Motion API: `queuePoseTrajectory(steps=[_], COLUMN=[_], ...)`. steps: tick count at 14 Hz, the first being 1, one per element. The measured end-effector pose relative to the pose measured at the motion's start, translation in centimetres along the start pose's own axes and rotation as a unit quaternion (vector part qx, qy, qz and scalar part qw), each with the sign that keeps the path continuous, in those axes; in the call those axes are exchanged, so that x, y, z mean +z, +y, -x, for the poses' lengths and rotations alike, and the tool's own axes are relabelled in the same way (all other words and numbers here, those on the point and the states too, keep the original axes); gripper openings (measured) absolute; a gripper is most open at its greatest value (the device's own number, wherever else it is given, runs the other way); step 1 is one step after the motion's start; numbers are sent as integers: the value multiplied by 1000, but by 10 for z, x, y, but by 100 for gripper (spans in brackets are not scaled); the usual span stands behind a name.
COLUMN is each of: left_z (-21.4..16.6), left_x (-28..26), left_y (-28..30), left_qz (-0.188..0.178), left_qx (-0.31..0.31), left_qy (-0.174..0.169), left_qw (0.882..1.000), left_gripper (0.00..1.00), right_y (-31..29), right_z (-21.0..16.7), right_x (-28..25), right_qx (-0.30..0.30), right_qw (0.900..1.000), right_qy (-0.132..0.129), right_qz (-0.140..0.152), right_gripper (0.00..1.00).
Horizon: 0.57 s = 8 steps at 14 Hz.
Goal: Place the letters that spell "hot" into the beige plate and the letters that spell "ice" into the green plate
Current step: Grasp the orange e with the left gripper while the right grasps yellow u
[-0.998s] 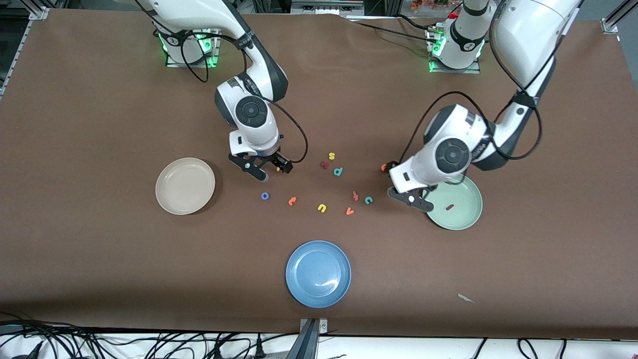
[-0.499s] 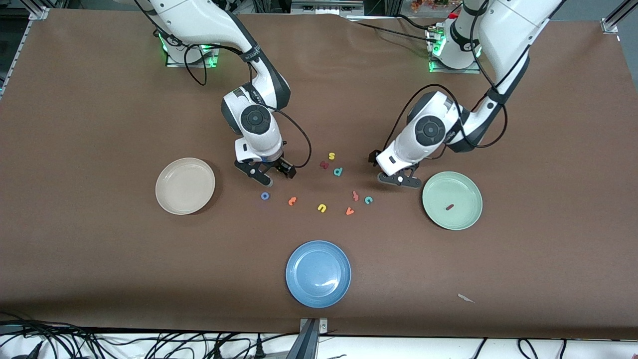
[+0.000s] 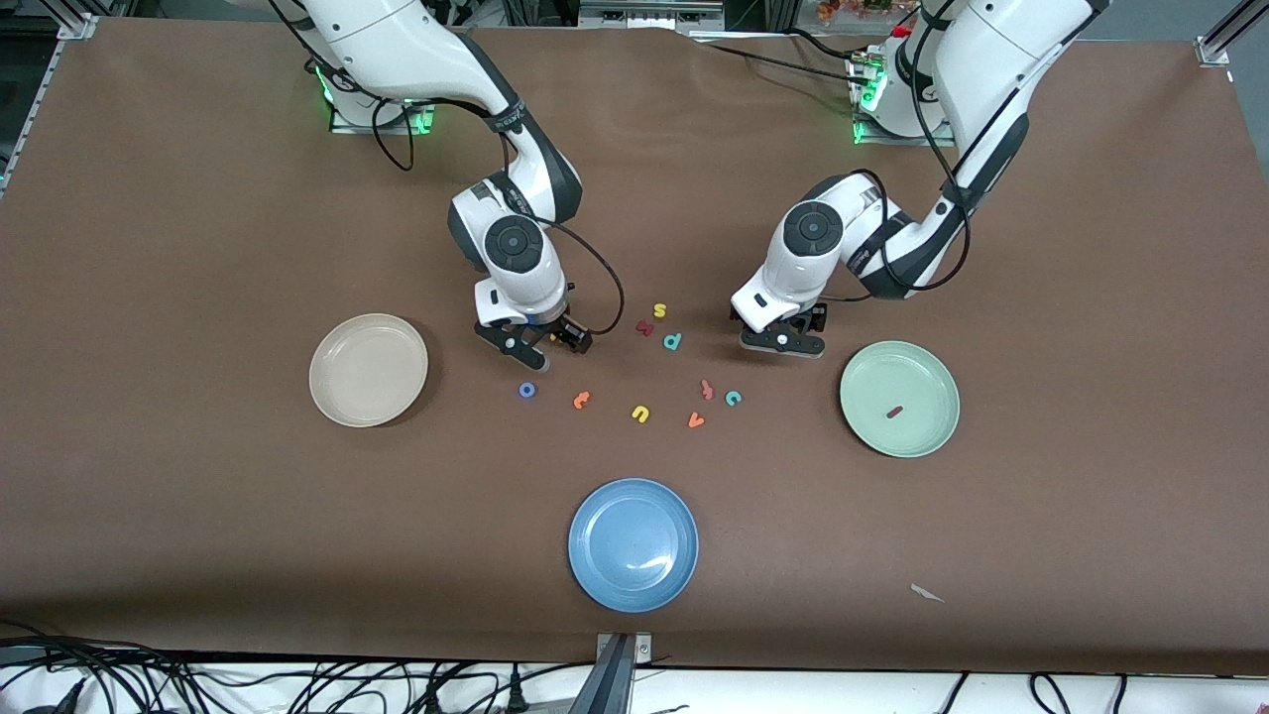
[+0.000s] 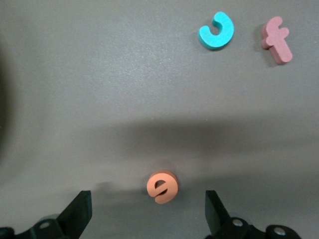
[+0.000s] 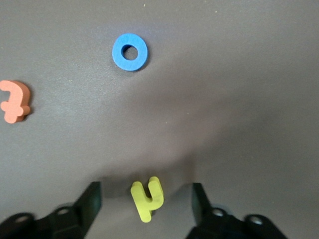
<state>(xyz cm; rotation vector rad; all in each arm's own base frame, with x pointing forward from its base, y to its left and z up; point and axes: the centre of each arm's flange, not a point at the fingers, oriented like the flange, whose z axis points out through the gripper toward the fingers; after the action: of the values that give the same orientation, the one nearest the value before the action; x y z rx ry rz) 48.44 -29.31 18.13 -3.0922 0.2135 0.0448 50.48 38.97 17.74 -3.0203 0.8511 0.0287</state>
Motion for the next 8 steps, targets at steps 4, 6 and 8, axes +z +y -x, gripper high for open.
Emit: queuePoseTrajectory(steps=[4, 6, 8], left_z=[-4, -4, -6], left_x=[-1, 5, 14], left_y=[1, 2, 1], left_qz=[2, 5, 9], left_qx=[8, 13, 15], left_qy=[3, -3, -11], left_qw=[1000, 1000, 1000], left_gripper=[100, 100, 100], right_y=[-1, -2, -3], right_z=[2, 4, 5], right_x=[2, 2, 1], right_qx=[6, 6, 6], right_qw=[1000, 1000, 1000], right_qy=[-8, -10, -10], right_qz=[-5, -7, -8], right_gripper=[50, 44, 40])
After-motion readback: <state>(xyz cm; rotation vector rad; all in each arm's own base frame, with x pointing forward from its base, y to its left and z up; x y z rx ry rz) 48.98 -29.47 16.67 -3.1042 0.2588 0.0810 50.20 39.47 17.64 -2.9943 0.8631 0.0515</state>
